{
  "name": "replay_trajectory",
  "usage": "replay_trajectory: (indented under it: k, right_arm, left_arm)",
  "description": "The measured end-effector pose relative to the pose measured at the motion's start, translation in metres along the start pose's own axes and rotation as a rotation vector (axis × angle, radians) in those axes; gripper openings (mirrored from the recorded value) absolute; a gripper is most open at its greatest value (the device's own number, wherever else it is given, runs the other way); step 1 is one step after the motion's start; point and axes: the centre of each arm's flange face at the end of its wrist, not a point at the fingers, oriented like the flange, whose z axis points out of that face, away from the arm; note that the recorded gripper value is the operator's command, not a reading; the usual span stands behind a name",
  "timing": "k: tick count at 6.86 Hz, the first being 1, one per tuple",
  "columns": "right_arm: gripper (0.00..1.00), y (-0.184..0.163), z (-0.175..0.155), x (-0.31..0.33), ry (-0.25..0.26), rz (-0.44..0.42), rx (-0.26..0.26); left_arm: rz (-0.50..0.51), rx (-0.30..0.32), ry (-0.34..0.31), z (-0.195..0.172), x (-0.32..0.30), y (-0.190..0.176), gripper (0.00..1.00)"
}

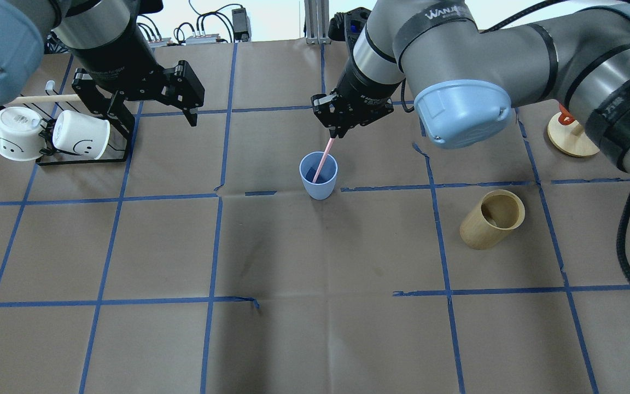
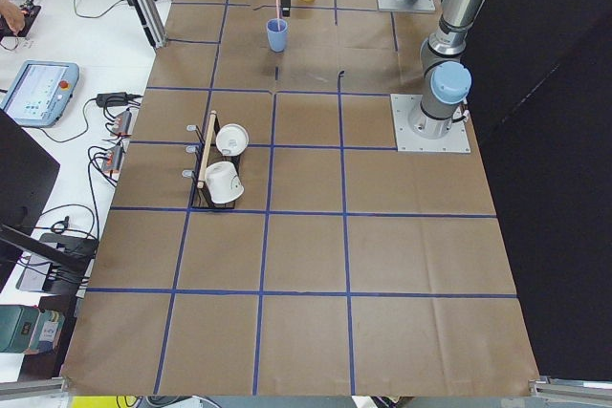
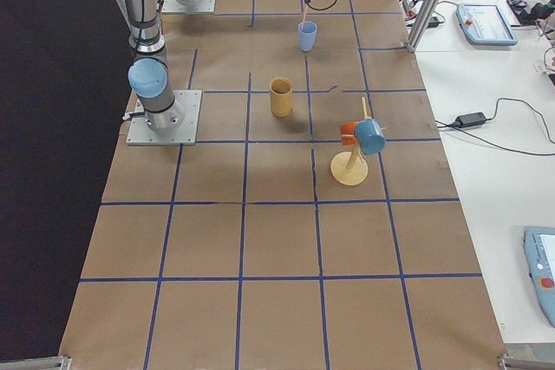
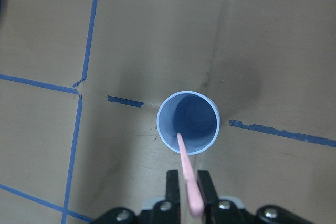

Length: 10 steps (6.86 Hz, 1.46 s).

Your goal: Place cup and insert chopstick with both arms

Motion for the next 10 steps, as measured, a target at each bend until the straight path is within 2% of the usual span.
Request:
replay_trajectory:
  k: [2,4,5,6,7,8,10]
  right_arm:
    - [1.00,-0.003,-0.004,-0.001,-0.002,0.050,0.008]
    - [1.00,-0.007,-0.021,0.010,0.005,0.060,0.035]
    - [1.00,-0.006,-0.040,0.029,0.035,0.043,0.057]
    - [1.00,-0.001,-0.061,0.056,0.114,0.033,0.060]
    - [1.00,0.008,-0.081,0.080,0.189,0.046,0.041]
    - [1.00,0.019,-0.098,0.098,0.225,0.076,0.017]
    - [1.00,0.033,-0.112,0.114,0.245,0.126,-0.025]
  left_arm:
    - [-0.001,0.003,0.000,-0.001,-0.001,-0.001,1.00]
    - [-0.001,0.001,0.000,0.000,-0.001,0.000,1.00]
    - [0.001,0.001,0.000,0.000,0.000,0.001,1.00]
    - [0.002,0.002,-0.001,0.000,0.000,0.002,1.00]
    - [0.002,0.003,-0.001,-0.001,0.000,0.002,1.00]
    - [0.002,0.004,-0.001,-0.002,0.000,0.002,1.00]
    - [0.001,0.003,-0.001,-0.001,-0.001,0.002,1.00]
